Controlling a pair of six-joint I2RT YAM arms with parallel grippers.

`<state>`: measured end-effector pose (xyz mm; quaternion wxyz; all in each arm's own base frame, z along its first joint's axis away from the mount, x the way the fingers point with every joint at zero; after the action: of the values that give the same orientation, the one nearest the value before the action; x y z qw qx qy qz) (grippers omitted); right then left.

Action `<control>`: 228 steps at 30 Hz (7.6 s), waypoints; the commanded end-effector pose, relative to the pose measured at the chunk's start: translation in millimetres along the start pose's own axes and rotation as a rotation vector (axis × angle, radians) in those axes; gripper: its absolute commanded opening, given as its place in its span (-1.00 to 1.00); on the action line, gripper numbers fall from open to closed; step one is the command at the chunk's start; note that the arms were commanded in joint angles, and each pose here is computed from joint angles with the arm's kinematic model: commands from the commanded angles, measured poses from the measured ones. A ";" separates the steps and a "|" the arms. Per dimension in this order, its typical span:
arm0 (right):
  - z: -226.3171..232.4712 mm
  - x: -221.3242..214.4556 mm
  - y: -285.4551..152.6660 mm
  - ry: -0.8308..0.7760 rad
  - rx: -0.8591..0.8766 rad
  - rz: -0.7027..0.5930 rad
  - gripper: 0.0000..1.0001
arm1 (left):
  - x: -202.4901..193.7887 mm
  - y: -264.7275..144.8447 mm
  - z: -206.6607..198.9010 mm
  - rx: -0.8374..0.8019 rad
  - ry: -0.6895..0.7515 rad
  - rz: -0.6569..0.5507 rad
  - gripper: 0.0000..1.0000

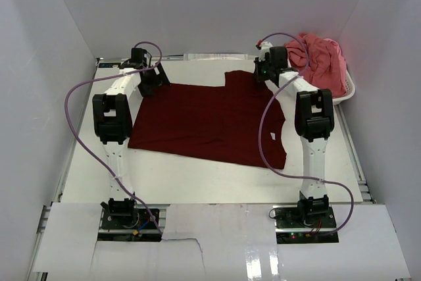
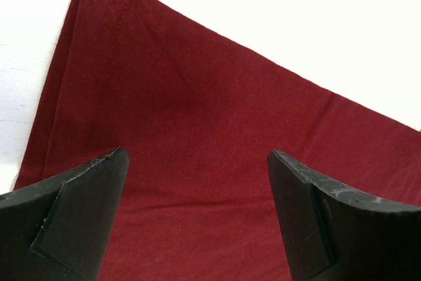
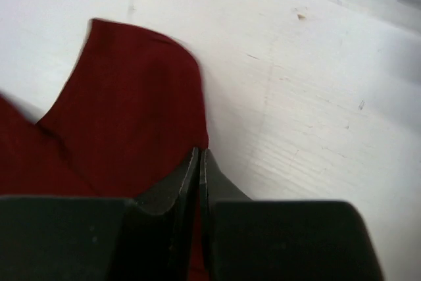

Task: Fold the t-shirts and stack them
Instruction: Grap the side of the flattened tshirt furthest away from the robot with both arms

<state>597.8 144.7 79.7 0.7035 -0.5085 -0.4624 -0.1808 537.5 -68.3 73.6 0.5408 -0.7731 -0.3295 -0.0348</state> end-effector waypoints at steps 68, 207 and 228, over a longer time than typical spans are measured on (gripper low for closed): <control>112.5 -50.1 -52.4 0.220 0.281 0.271 0.20 | 49.7 -45.2 8.9 -0.045 -0.096 -0.106 0.96; 67.9 110.0 -144.7 0.131 0.280 -0.115 -0.85 | 91.4 20.2 28.8 0.356 0.173 -0.325 -0.81; 89.7 99.8 -202.4 0.085 0.300 -0.119 -0.85 | 92.0 -39.2 23.3 0.374 0.162 -0.370 -1.00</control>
<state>469.9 163.1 260.9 0.7886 -0.3737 -0.4580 -0.1695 580.3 -3.8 69.9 0.7019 -0.5981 -0.3723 -0.1050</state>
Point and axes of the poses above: each gripper's point midway between its finger pads, its own y axis out along the fingers, its own z axis along the line the jaws close on, x = y × z, the point moved 2 cm from there along -y, back along the fingers, and after that the axes turned 5 degrees about -y, right-handed, at the moved point
